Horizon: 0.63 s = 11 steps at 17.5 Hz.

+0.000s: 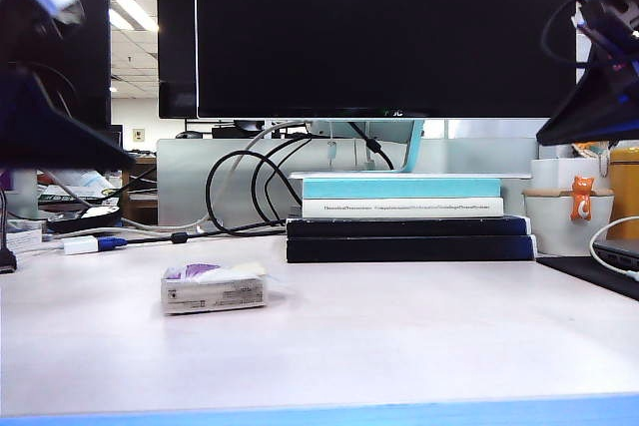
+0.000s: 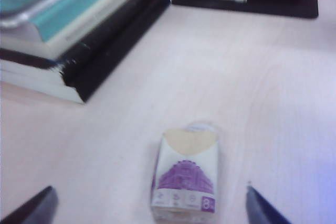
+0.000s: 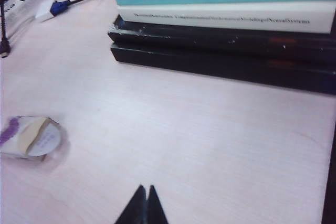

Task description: Pick up a packet of tissues from the table with the left hand, then take a tissue from it with the right hand.

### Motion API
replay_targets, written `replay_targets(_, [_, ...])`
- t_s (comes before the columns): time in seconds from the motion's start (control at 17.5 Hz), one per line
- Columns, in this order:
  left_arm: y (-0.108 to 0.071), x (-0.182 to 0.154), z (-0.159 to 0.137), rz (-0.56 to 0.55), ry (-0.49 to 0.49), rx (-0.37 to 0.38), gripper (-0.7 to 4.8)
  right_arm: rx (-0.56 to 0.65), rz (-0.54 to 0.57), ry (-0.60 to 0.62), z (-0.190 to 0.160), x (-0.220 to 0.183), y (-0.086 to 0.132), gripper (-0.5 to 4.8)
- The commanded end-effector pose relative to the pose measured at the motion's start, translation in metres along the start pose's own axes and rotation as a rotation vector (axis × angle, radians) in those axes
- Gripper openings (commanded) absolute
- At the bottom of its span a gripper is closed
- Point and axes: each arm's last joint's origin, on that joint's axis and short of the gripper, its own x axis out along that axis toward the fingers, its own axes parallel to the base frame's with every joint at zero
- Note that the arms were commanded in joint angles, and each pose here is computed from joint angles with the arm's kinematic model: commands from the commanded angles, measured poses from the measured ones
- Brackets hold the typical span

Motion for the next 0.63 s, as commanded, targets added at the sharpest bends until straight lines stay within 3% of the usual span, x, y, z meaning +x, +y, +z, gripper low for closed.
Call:
replay_targets(0.06, [-0.001,0.011,-0.006,-0.039,0.002,-0.004,4.79,0.004,0.002,0.012,-0.001,0.001,0.000,-0.06])
replay_targets(0.63, [-0.006,0.053,-0.045,-0.134,0.088,-0.093,4.79,0.006,0.017,0.017,-0.001,0.001,0.000,-0.06])
